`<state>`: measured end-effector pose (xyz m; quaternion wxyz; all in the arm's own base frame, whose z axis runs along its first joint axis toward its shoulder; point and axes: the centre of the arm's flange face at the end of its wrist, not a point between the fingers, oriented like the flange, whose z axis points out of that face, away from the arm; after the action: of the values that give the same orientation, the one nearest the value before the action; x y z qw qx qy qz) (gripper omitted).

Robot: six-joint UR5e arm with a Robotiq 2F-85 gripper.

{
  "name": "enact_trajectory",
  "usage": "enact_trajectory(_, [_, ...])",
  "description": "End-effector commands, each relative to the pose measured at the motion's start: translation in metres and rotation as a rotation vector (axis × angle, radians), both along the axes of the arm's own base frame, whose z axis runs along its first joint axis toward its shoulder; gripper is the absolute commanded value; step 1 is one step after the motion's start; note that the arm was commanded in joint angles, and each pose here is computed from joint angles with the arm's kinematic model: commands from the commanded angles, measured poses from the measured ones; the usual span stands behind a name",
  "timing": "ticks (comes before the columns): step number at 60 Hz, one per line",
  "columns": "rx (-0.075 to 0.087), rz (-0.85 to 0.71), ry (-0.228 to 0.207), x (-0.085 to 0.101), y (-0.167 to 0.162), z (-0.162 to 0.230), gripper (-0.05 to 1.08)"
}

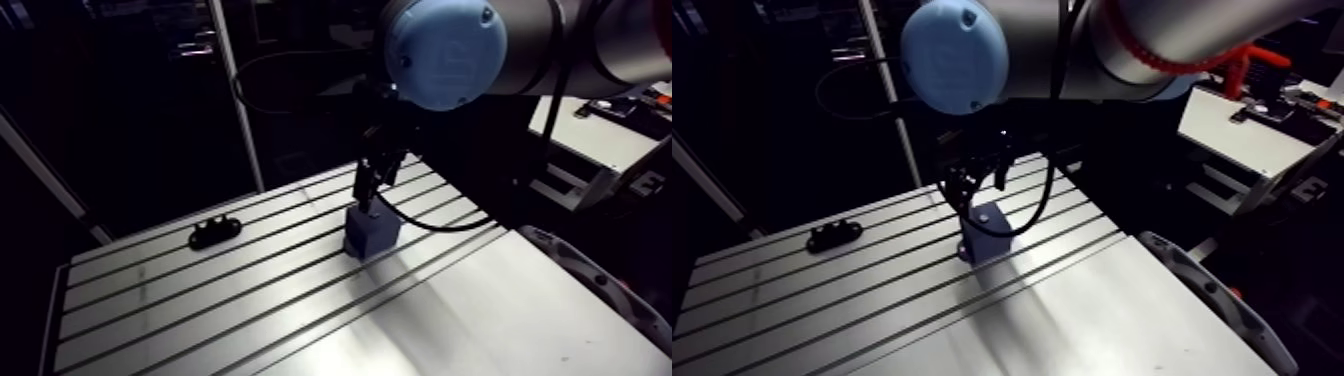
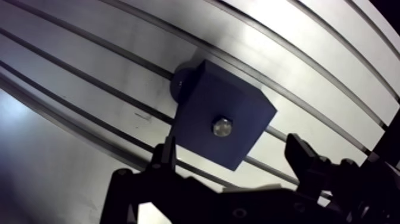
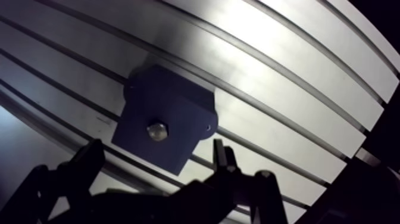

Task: Pick up the M10 bolt and insert it into the hex recess until seated.

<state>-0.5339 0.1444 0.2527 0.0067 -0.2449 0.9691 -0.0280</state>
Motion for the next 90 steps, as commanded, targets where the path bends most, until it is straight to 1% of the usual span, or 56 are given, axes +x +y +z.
enact_trajectory(1, [0.001, -0.006, 0.006, 0.002, 0.001, 0.004, 0.01])
enact_trajectory(3, [0.005, -0.012, 0.015, 0.002, 0.001, 0.009, 0.01])
enact_trajectory(8, [0.005, -0.030, 0.019, 0.002, 0.000, 0.011, 0.01])
enact_trajectory(14, [0.004, -0.048, 0.040, 0.003, -0.001, 0.021, 0.00])
enact_trajectory(16, [-0.005, -0.070, 0.050, 0.004, -0.003, 0.026, 0.01])
enact_trajectory(17, [-0.005, -0.070, 0.050, 0.004, -0.003, 0.026, 0.01])
enact_trajectory(18, [-0.005, -0.089, 0.057, 0.004, -0.004, 0.031, 0.01])
enact_trajectory(21, [-0.004, -0.112, 0.058, 0.004, -0.006, 0.033, 0.01])
enact_trajectory(22, [0.006, -0.150, 0.058, 0.004, -0.005, 0.037, 0.01])
enact_trajectory(23, [0.006, -0.150, 0.058, 0.004, -0.005, 0.037, 0.01])
enact_trajectory(24, [0.004, -0.194, 0.056, 0.004, -0.004, 0.039, 0.01])
enact_trajectory(25, [0.004, -0.194, 0.056, 0.004, -0.004, 0.039, 0.01])
enact_trajectory(26, [0.003, -0.243, 0.053, 0.003, -0.004, 0.041, 0.01])
enact_trajectory(27, [0.003, -0.243, 0.053, 0.003, -0.004, 0.041, 0.01])
enact_trajectory(28, [0.005, -0.296, 0.046, 0.002, -0.003, 0.044, 0.01])
enact_trajectory(29, [0.005, -0.296, 0.046, 0.002, -0.003, 0.044, 0.01])
enact_trajectory(30, [0.007, -0.344, 0.030, 0.002, -0.002, 0.045, 0.01])
enact_trajectory(31, [0.007, -0.344, 0.030, 0.002, -0.002, 0.045, 0.01])
enact_trajectory(32, [0.007, -0.390, 0.010, 0.002, -0.001, 0.048, 0.01])
enact_trajectory(33, [0.004, -0.422, -0.015, 0.003, -0.003, 0.047, 0.01])
enact_trajectory(34, [0.004, -0.422, -0.015, 0.003, -0.003, 0.047, 0.01])
enact_trajectory(35, [0.004, -0.448, -0.031, 0.003, -0.005, 0.049, 0.01])
enact_trajectory(39, [0.000, -0.490, -0.043, 0.003, -0.007, 0.057, 0.01])
enact_trajectory(44, [0.003, -0.506, -0.056, 0.001, -0.011, 0.061, 0.01])
enact_trajectory(45, [0.007, -0.520, -0.068, 0.000, -0.011, 0.062, 0.01])
enact_trajectory(46, [0.007, -0.520, -0.068, 0.000, -0.011, 0.062, 0.01])
enact_trajectory(48, [0.027, -0.554, -0.108, -0.004, -0.014, 0.063, 0.01])
enact_trajectory(49, [0.027, -0.554, -0.108, -0.004, -0.014, 0.063, 0.01])
enact_trajectory(50, [0.041, -0.571, -0.134, -0.006, -0.014, 0.061, 0.03])
enact_trajectory(51, [0.041, -0.571, -0.134, -0.006, -0.014, 0.061, 0.03])
enact_trajectory(52, [0.064, -0.583, -0.153, -0.008, -0.017, 0.061, 0.06])
enact_trajectory(53, [0.064, -0.583, -0.153, -0.008, -0.017, 0.061, 0.06])
enact_trajectory(54, [0.085, -0.585, -0.161, -0.011, -0.020, 0.061, 0.10])
enact_trajectory(55, [0.085, -0.585, -0.161, -0.011, -0.020, 0.061, 0.10])
enact_trajectory(56, [0.108, -0.586, -0.163, -0.012, -0.022, 0.062, 0.20])
enact_trajectory(57, [0.108, -0.586, -0.163, -0.012, -0.022, 0.062, 0.20])
enact_trajectory(58, [0.126, -0.588, -0.163, -0.012, -0.023, 0.061, 0.36])
enact_trajectory(59, [0.126, -0.588, -0.163, -0.012, -0.023, 0.061, 0.36])
enact_trajectory(60, [0.142, -0.594, -0.162, -0.012, -0.023, 0.062, 0.54])
enact_trajectory(61, [0.142, -0.594, -0.162, -0.012, -0.023, 0.062, 0.54])
enact_trajectory(62, [0.151, -0.607, -0.154, -0.013, -0.021, 0.063, 0.69])
enact_trajectory(63, [0.151, -0.607, -0.154, -0.013, -0.021, 0.063, 0.69])
enact_trajectory(64, [0.155, -0.608, -0.145, -0.014, -0.020, 0.064, 0.84])
enact_trajectory(65, [0.155, -0.608, -0.145, -0.014, -0.020, 0.064, 0.84])
enact_trajectory(66, [0.156, -0.607, -0.137, -0.015, -0.020, 0.064, 0.93])
enact_trajectory(67, [0.155, -0.603, -0.133, -0.016, -0.019, 0.063, 0.99])
enact_trajectory(68, [0.155, -0.603, -0.133, -0.016, -0.019, 0.063, 0.99])
enact_trajectory(69, [0.155, -0.598, -0.131, -0.017, -0.019, 0.062, 1.01])
enact_trajectory(73, [0.153, -0.597, -0.135, -0.018, -0.018, 0.060, 1.05])
enact_trajectory(77, [0.155, -0.589, -0.134, -0.018, -0.017, 0.059, 1.07])
enact_trajectory(80, [0.152, -0.572, -0.136, -0.017, -0.018, 0.058, 1.07])
enact_trajectory(87, [0.152, -0.552, -0.138, -0.016, -0.019, 0.054, 1.07])
enact_trajectory(89, [0.151, -0.549, -0.132, -0.016, -0.019, 0.053, 1.07])
enact_trajectory(90, [0.151, -0.547, -0.122, -0.017, -0.019, 0.052, 1.07])
